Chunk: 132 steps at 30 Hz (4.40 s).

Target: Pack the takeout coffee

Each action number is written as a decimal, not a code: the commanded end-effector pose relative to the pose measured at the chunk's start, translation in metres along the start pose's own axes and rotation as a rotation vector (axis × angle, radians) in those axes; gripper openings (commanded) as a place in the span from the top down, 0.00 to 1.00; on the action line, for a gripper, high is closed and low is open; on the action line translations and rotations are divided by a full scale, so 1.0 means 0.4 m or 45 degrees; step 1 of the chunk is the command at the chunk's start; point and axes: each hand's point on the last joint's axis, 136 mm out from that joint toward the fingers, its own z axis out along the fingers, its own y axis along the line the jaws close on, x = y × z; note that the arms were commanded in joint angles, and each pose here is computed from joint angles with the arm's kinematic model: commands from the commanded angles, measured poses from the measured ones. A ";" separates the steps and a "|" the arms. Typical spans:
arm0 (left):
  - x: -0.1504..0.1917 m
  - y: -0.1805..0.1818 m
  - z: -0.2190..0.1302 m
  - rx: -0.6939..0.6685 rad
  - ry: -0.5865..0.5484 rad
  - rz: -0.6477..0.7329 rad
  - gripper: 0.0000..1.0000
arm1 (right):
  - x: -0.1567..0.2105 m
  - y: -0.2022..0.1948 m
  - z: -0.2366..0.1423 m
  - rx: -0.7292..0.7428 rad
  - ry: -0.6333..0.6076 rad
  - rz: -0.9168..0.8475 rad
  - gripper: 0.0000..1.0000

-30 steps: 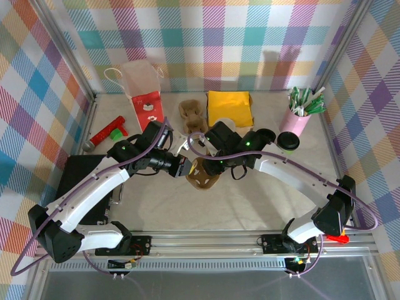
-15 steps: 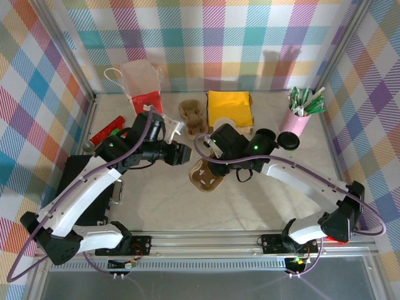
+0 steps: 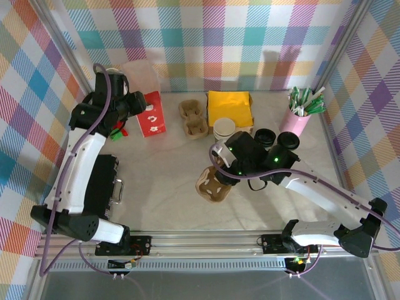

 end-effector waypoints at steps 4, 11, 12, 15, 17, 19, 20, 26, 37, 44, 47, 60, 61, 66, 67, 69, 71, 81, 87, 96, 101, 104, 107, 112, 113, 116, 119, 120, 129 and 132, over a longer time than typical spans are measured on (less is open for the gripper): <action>-0.070 0.078 0.073 -0.182 -0.079 -0.099 0.52 | 0.011 0.039 -0.016 -0.111 -0.026 -0.057 0.68; -0.104 0.133 0.209 -0.212 -0.024 -0.159 0.52 | 0.022 0.065 -0.037 -0.187 -0.034 -0.064 0.69; -0.108 0.137 0.226 -0.203 -0.012 -0.165 0.52 | 0.024 0.066 -0.038 -0.190 -0.035 -0.063 0.69; -0.115 0.155 0.278 -0.204 0.029 -0.180 0.51 | 0.027 0.067 -0.044 -0.194 -0.041 -0.062 0.69; -0.120 0.161 0.310 -0.198 0.049 -0.182 0.51 | 0.030 0.068 -0.044 -0.196 -0.038 -0.063 0.69; -0.120 0.157 0.339 -0.179 0.064 -0.186 0.51 | 0.033 0.069 -0.043 -0.201 -0.032 -0.062 0.69; -0.120 0.153 0.355 -0.166 0.071 -0.184 0.51 | 0.034 0.068 -0.043 -0.199 -0.029 -0.058 0.69; -0.115 0.178 0.408 -0.247 0.115 -0.171 0.54 | 0.040 0.068 -0.041 -0.198 -0.018 -0.046 0.69; -0.109 0.176 0.401 -0.248 0.147 -0.155 0.96 | 0.044 0.064 -0.050 -0.189 -0.029 -0.040 0.69; -0.093 0.158 0.353 -0.196 0.189 -0.159 1.00 | 0.036 0.067 -0.057 -0.193 -0.041 -0.035 0.69; -0.069 0.152 0.319 -0.166 0.220 -0.172 1.00 | 0.031 0.068 -0.067 -0.195 -0.058 -0.029 0.70; 0.110 0.119 0.114 0.034 0.349 -0.214 1.00 | 0.026 0.060 -0.115 -0.162 -0.106 -0.029 0.70; 0.127 0.113 0.098 0.055 0.367 -0.205 1.00 | 0.025 0.061 -0.123 -0.164 -0.111 -0.029 0.70; 0.217 0.074 0.021 0.146 0.447 -0.145 1.00 | 0.019 0.064 -0.164 -0.165 -0.165 -0.043 0.70; 0.237 0.068 0.003 0.159 0.460 -0.132 1.00 | 0.019 0.066 -0.171 -0.168 -0.176 -0.056 0.70; 0.270 0.055 -0.027 0.189 0.480 -0.116 1.00 | 0.022 0.067 -0.181 -0.170 -0.193 -0.088 0.70; 0.304 0.031 -0.059 0.248 0.488 -0.091 1.00 | 0.022 0.058 -0.190 -0.142 -0.211 -0.103 0.70; 0.447 -0.109 -0.132 0.606 0.530 0.142 1.00 | -0.007 0.060 -0.244 -0.124 -0.225 -0.146 0.67; 0.488 -0.192 -0.160 0.782 0.533 0.289 1.00 | -0.043 0.083 -0.301 -0.172 -0.225 -0.169 0.66; 0.535 -0.269 -0.174 0.915 0.548 0.464 1.00 | -0.101 0.117 -0.396 -0.241 -0.311 -0.180 0.65; 0.569 -0.290 -0.171 0.985 0.604 0.557 1.00 | -0.115 0.128 -0.364 -0.273 -0.232 -0.196 0.64; 0.588 -0.302 -0.168 1.024 0.651 0.593 1.00 | -0.128 0.134 -0.345 -0.303 -0.176 -0.184 0.63; 0.595 -0.311 -0.168 1.049 0.671 0.623 1.00 | -0.147 0.152 -0.336 -0.403 -0.136 -0.140 0.63; 0.584 -0.321 -0.167 1.059 0.653 0.654 1.00 | -0.175 0.160 -0.312 -0.523 -0.081 -0.052 0.64; 0.581 -0.322 -0.168 1.062 0.647 0.659 1.00 | -0.178 0.155 -0.302 -0.531 -0.068 -0.032 0.63; 0.578 -0.325 -0.166 1.062 0.639 0.675 1.00 | -0.184 0.141 -0.279 -0.553 -0.038 0.020 0.64; 0.580 -0.327 -0.163 1.065 0.646 0.683 1.00 | -0.186 0.127 -0.255 -0.575 -0.019 0.065 0.64; 0.580 -0.327 -0.162 1.065 0.644 0.686 1.00 | -0.186 0.121 -0.248 -0.581 -0.014 0.081 0.64; 0.584 -0.330 -0.152 1.061 0.651 0.700 1.00 | -0.163 0.088 -0.188 -0.604 0.050 0.171 0.65; 0.584 -0.332 -0.152 1.068 0.651 0.703 1.00 | -0.149 0.071 -0.158 -0.581 0.078 0.193 0.65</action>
